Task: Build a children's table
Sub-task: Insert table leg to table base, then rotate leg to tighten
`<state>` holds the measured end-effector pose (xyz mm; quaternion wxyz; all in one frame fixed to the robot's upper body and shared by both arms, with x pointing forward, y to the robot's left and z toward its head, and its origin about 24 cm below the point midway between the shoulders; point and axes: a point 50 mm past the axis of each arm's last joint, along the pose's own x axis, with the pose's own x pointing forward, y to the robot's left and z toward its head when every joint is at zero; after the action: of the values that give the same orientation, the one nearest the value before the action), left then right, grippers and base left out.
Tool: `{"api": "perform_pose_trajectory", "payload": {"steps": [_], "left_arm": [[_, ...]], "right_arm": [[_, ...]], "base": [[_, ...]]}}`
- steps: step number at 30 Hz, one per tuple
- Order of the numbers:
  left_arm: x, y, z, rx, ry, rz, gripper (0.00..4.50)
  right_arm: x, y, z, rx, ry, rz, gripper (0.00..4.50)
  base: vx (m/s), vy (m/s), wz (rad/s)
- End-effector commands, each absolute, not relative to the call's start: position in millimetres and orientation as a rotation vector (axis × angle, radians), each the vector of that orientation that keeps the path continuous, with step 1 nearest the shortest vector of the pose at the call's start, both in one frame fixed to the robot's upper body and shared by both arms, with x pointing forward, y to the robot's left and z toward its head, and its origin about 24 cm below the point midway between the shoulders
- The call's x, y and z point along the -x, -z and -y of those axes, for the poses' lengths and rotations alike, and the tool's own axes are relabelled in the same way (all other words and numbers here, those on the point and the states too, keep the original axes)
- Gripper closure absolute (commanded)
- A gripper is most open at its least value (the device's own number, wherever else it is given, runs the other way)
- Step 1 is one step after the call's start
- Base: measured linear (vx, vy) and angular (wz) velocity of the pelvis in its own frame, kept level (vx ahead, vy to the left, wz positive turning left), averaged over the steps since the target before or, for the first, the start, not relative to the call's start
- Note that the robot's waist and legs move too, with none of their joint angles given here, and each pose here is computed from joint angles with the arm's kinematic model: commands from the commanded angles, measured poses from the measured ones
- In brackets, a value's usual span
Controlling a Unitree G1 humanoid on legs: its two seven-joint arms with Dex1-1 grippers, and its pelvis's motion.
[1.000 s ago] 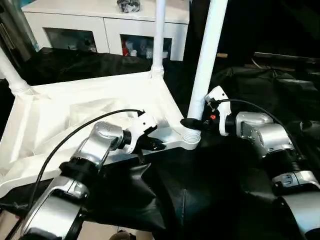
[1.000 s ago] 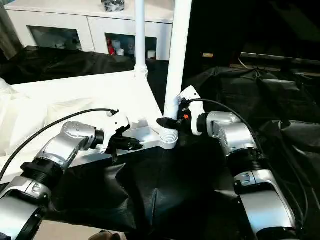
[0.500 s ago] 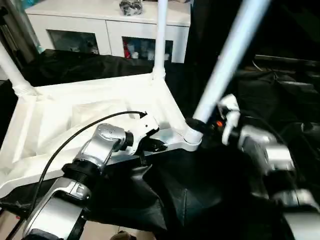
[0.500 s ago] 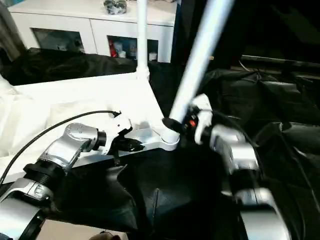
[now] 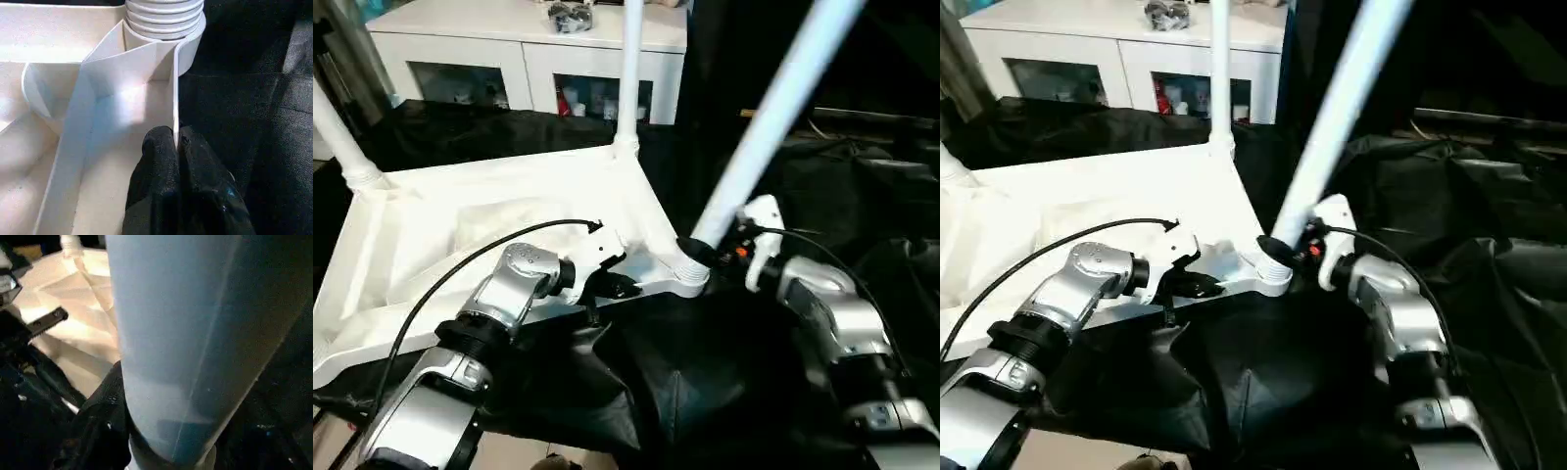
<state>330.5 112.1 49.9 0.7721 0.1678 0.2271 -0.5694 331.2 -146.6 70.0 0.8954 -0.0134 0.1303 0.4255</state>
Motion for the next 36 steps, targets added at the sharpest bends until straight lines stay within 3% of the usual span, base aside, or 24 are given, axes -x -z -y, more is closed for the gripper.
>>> {"api": "perform_pose_trajectory", "payload": {"steps": [1, 11, 15, 21, 27, 31, 33, 34, 36], "left_arm": [[-328, -48, -107, -0.383, 1.262, -0.499, 4.50], [-328, -49, -110, -0.382, 1.273, -0.476, 4.50], [-319, -56, -107, -0.401, 1.440, -0.414, 4.50], [-313, -61, -111, -0.422, 1.568, -0.427, 4.50], [-319, -65, -116, -0.420, 1.519, -0.412, 4.50], [-331, -66, -116, -0.408, 1.374, -0.393, 4.50], [-337, -67, -114, -0.374, 1.301, -0.394, 4.50], [-337, -67, -114, -0.374, 1.301, -0.394, 4.50], [-345, -69, -109, -0.347, 1.200, -0.400, 4.50]], "right_arm": [[-318.8, -41, 133.9, 0.036, -0.978, -0.440, 2.63], [-311.6, -32, 130.4, 0.020, -1.090, -0.462, 2.63], [-307.4, -33, 132.8, 0.028, -1.180, -0.439, 2.63], [-297.2, -34, 136.5, 0.018, -1.308, -0.442, 2.63], [-289.2, -31, 136.6, 0.021, -1.381, -0.455, 2.63], [-294.9, -25, 135.9, 0.027, -1.293, -0.446, 2.63], [-309.4, -18, 138.7, 0.058, -1.091, -0.457, 2.63], [-309.4, -18, 138.7, 0.058, -1.091, -0.457, 2.63], [-324.2, -13, 142.4, 0.045, -0.869, -0.465, 2.63]], "base": [[0.000, 0.000, 0.00], [0.000, 0.000, 0.00], [0.000, 0.000, 0.00], [0.000, 0.000, 0.00], [0.000, 0.000, 0.00], [0.000, 0.000, 0.00], [0.000, 0.000, 0.00], [-0.060, 0.002, -0.09], [-0.064, 0.008, -0.12]]}}
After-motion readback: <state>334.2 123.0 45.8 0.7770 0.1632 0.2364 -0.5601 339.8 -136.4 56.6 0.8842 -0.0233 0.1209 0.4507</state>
